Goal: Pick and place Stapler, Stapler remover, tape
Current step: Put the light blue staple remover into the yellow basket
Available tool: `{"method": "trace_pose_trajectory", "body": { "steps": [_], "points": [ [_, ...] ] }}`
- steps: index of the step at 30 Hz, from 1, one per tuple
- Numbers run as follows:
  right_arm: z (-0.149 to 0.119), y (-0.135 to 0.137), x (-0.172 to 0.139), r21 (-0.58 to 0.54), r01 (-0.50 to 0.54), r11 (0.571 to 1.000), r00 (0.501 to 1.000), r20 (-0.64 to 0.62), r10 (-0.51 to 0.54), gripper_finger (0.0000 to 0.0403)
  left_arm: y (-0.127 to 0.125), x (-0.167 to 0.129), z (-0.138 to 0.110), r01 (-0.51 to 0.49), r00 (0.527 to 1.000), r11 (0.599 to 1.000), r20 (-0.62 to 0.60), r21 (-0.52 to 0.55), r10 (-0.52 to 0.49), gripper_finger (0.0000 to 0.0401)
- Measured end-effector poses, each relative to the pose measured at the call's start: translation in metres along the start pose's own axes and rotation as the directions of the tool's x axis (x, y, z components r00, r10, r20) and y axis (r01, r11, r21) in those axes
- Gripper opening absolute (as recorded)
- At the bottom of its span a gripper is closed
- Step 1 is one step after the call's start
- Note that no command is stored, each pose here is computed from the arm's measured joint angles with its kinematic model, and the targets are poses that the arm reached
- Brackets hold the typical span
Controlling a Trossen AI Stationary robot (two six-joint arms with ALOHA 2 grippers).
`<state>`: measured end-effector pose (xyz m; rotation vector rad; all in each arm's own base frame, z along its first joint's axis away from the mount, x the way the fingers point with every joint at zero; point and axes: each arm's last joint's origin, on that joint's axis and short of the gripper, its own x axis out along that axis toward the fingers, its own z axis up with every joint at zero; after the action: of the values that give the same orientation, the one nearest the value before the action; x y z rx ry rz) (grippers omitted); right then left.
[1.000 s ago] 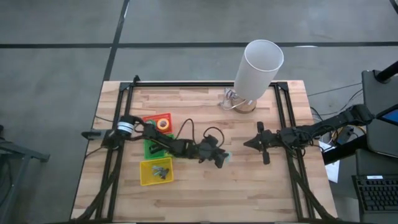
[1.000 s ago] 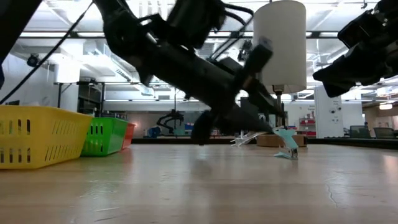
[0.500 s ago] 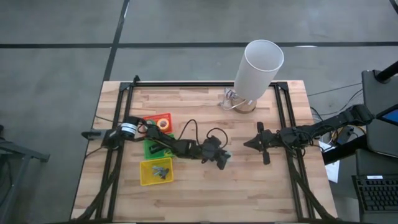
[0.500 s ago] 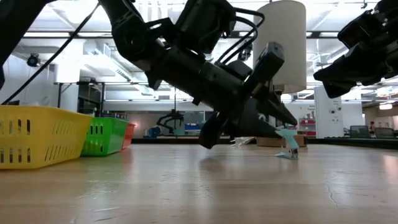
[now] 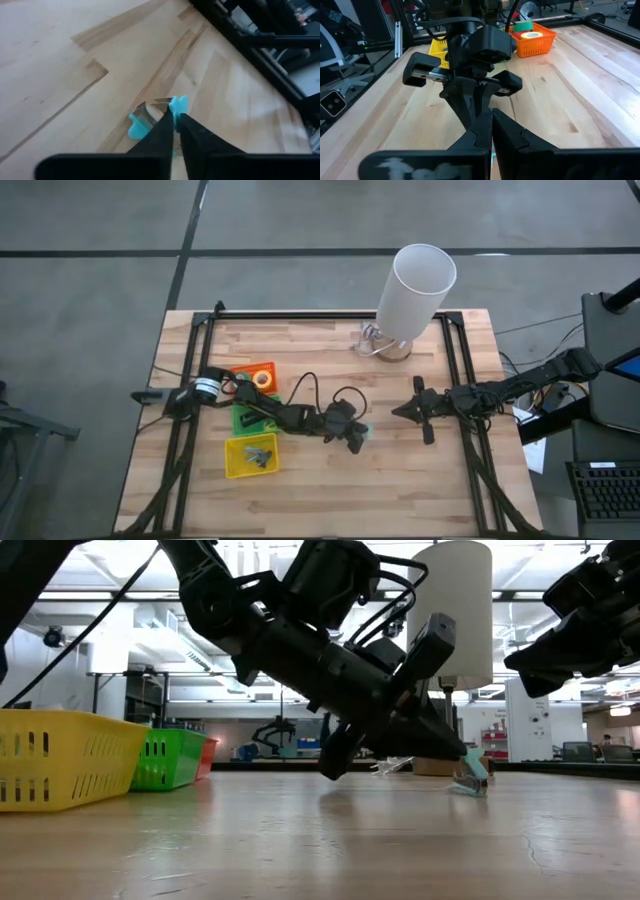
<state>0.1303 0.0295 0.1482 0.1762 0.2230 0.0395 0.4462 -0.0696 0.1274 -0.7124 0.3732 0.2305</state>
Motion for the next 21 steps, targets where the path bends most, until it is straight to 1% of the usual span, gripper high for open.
{"method": "trace_pose_trajectory", "body": {
  "steps": [2,3,9,13,17,21],
  "points": [
    [0.000,0.000,0.000,0.000,0.000,1.000,1.000,0.000,0.000,0.0009,-0.001,-0.001,0.001,0.010,1.000,1.000,0.008,0.000,-0.010,0.0012],
    [0.000,0.000,0.000,0.000,0.000,1.000,1.000,0.000,0.000,0.0009,-0.002,-0.001,0.002,0.009,1.000,1.000,0.008,0.004,-0.009,0.0008],
    [0.000,0.000,0.000,0.000,0.000,1.000,1.000,0.000,0.000,0.0009,-0.003,-0.001,0.003,0.011,1.000,1.000,0.009,0.023,-0.011,0.0009],
    [0.000,0.000,0.000,-0.004,0.000,1.000,1.000,-0.001,0.000,0.0009,-0.009,-0.007,0.005,0.024,1.000,0.997,0.001,0.068,-0.024,0.0005],
    [0.000,0.000,0.000,0.000,0.000,1.000,1.000,-0.001,0.000,0.0009,-0.020,-0.016,0.012,0.064,0.998,0.995,0.016,0.075,-0.066,0.0007],
    [0.001,0.000,0.000,-0.018,-0.006,1.000,1.000,0.003,0.006,0.0009,-0.024,-0.022,0.009,0.073,0.997,0.994,-0.022,0.087,-0.071,0.0004]
  ]
}}
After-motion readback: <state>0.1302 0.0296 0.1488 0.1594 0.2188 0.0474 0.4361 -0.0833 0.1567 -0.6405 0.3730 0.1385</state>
